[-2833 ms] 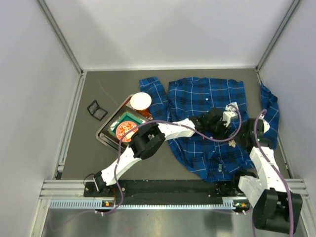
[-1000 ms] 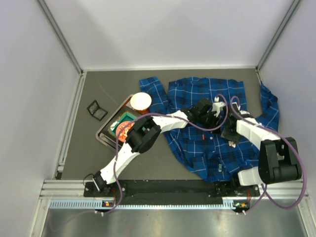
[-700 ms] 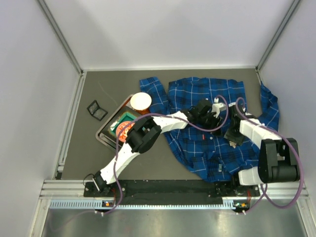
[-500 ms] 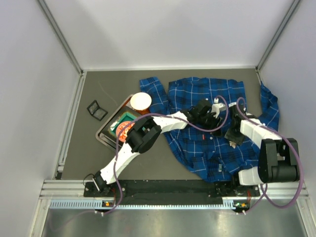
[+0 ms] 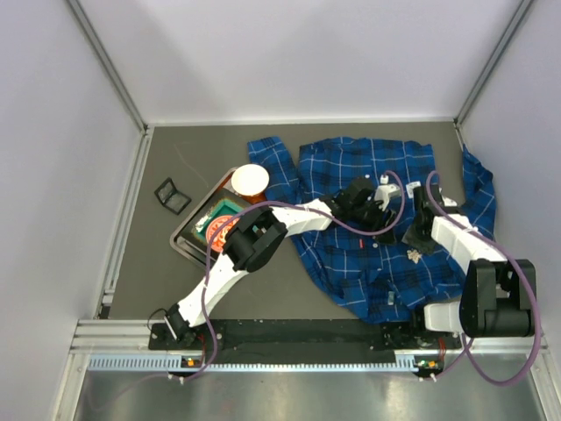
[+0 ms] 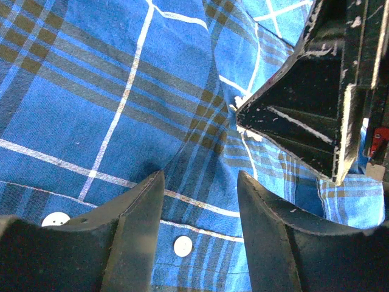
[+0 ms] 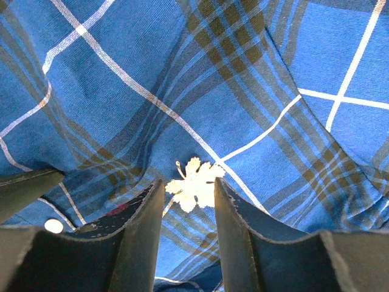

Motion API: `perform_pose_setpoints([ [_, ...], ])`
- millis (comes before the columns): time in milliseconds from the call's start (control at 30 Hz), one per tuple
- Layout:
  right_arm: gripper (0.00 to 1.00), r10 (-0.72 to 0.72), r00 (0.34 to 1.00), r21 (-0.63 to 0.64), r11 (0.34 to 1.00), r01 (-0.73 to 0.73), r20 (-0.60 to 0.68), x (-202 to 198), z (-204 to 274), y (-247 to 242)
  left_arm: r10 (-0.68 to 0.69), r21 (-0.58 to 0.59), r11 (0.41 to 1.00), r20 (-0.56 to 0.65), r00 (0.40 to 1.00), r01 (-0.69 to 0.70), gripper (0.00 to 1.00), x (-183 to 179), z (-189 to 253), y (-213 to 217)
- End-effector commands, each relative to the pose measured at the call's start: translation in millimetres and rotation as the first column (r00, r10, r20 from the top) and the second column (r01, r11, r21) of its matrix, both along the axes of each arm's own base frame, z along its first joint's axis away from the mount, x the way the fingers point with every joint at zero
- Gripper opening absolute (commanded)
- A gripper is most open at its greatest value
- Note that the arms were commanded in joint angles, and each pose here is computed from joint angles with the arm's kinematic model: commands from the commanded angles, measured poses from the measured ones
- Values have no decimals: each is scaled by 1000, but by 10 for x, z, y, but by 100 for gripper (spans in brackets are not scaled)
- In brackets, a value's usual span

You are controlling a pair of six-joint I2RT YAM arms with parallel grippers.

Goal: Remove the brooch from the garment

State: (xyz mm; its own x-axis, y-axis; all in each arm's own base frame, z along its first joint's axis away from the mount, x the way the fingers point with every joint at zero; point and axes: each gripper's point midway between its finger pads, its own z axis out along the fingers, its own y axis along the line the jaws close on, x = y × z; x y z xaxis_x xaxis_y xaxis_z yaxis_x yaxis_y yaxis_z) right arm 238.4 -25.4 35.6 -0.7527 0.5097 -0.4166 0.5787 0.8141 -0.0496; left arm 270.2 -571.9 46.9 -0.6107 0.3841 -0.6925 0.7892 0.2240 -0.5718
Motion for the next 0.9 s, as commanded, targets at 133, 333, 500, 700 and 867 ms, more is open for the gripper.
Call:
perform_pose_setpoints([
  [133,43,-5,1000,84,996,7,-21,-155,-99,135,-35,-82,996,51,998,40,58,-54,348,-78],
  [333,46,-51,998,35,998,52,-35,-274,-102,75,-36,-80,996,47,998,40,61,-58,330,-78],
  [500,43,-90,995,-30,996,89,-38,-272,-61,-44,-34,-77,996,47,998,37,61,-54,317,-76],
  [700,38,-91,996,-82,993,88,-25,-181,9,-148,-32,-72,997,48,998,36,61,-49,307,-74],
  [867,36,-39,999,-60,997,38,-16,-98,19,-100,-31,-74,997,45,998,34,62,-42,308,-74],
])
